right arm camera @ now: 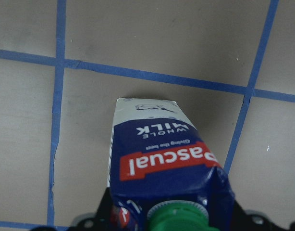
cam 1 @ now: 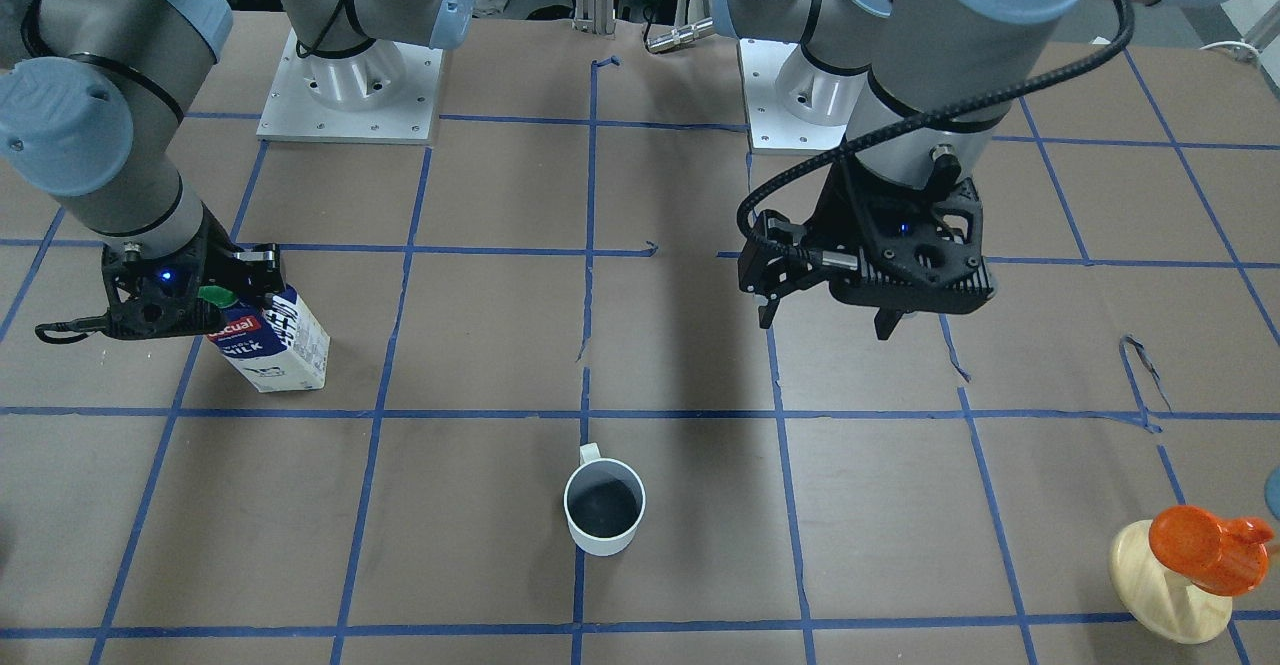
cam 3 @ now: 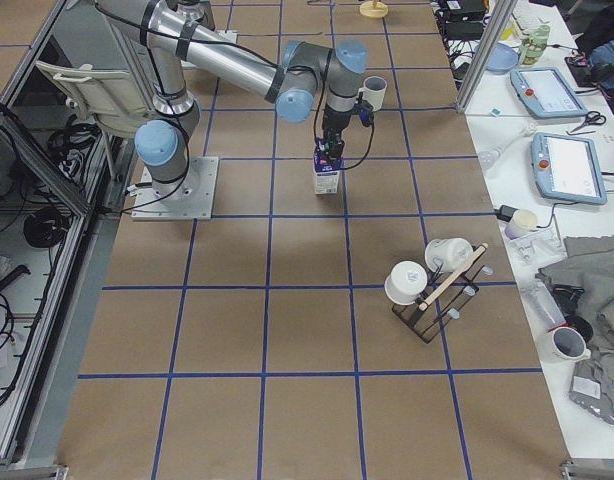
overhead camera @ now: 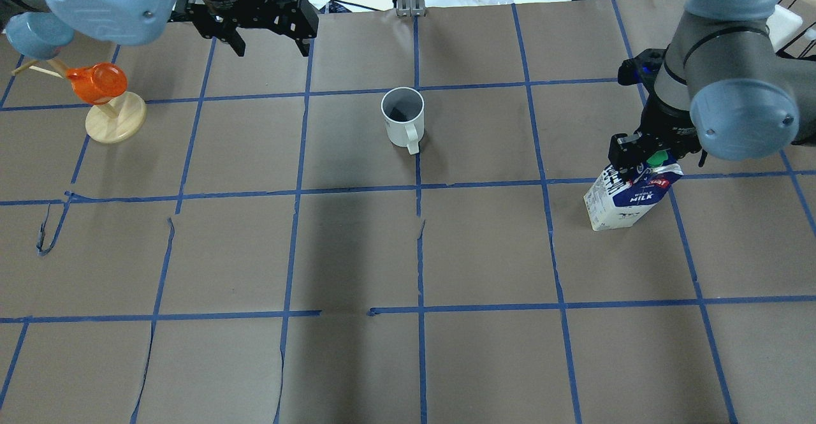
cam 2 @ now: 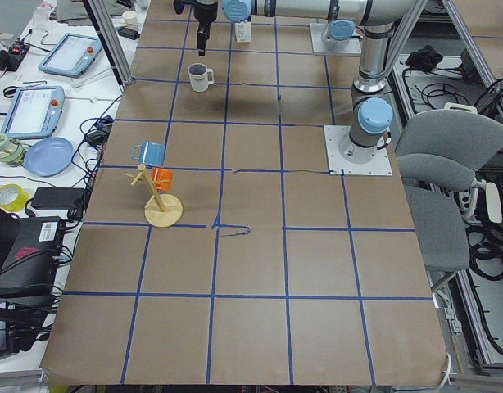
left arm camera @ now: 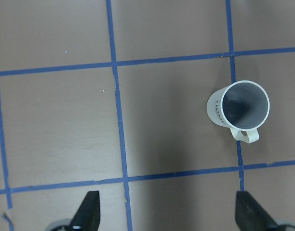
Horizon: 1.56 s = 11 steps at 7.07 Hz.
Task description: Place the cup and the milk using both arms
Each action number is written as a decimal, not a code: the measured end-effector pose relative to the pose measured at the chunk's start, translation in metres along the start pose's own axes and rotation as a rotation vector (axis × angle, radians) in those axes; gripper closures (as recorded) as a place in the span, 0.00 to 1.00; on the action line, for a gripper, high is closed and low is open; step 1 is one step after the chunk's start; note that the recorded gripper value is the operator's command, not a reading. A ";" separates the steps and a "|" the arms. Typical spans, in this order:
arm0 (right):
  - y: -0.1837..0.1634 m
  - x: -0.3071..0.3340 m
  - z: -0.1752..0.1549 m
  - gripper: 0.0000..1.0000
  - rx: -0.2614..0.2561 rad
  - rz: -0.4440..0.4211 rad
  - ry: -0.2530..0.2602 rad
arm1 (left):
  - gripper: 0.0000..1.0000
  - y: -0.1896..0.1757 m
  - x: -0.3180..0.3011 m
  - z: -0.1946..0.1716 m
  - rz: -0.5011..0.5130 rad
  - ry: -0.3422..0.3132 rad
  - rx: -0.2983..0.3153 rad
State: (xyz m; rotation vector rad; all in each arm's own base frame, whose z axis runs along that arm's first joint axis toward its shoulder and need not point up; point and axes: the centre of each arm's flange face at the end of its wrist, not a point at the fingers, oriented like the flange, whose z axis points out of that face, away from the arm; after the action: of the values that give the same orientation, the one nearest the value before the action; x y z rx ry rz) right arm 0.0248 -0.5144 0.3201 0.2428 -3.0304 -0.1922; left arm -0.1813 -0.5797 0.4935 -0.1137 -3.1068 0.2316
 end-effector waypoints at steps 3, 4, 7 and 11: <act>0.000 0.000 -0.009 0.79 0.014 0.015 -0.011 | 0.00 0.011 -0.021 -0.010 -0.028 -0.011 -0.005; -0.005 0.001 -0.019 0.78 0.033 0.027 -0.026 | 0.00 0.012 -0.029 -0.013 -0.041 -0.012 0.000; -0.077 -0.011 -0.077 0.76 0.082 0.103 -0.109 | 0.00 0.013 -0.035 -0.017 -0.050 -0.013 0.010; -0.163 -0.162 -0.074 0.76 0.089 0.147 -0.118 | 0.00 0.013 -0.035 -0.018 -0.051 -0.015 0.014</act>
State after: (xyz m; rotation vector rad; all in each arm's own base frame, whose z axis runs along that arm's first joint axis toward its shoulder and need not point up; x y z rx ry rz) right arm 0.2163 -0.6559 0.3574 0.0141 -3.1614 -0.0616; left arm -0.1446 -0.5669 0.5087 -0.0323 -3.1180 0.2541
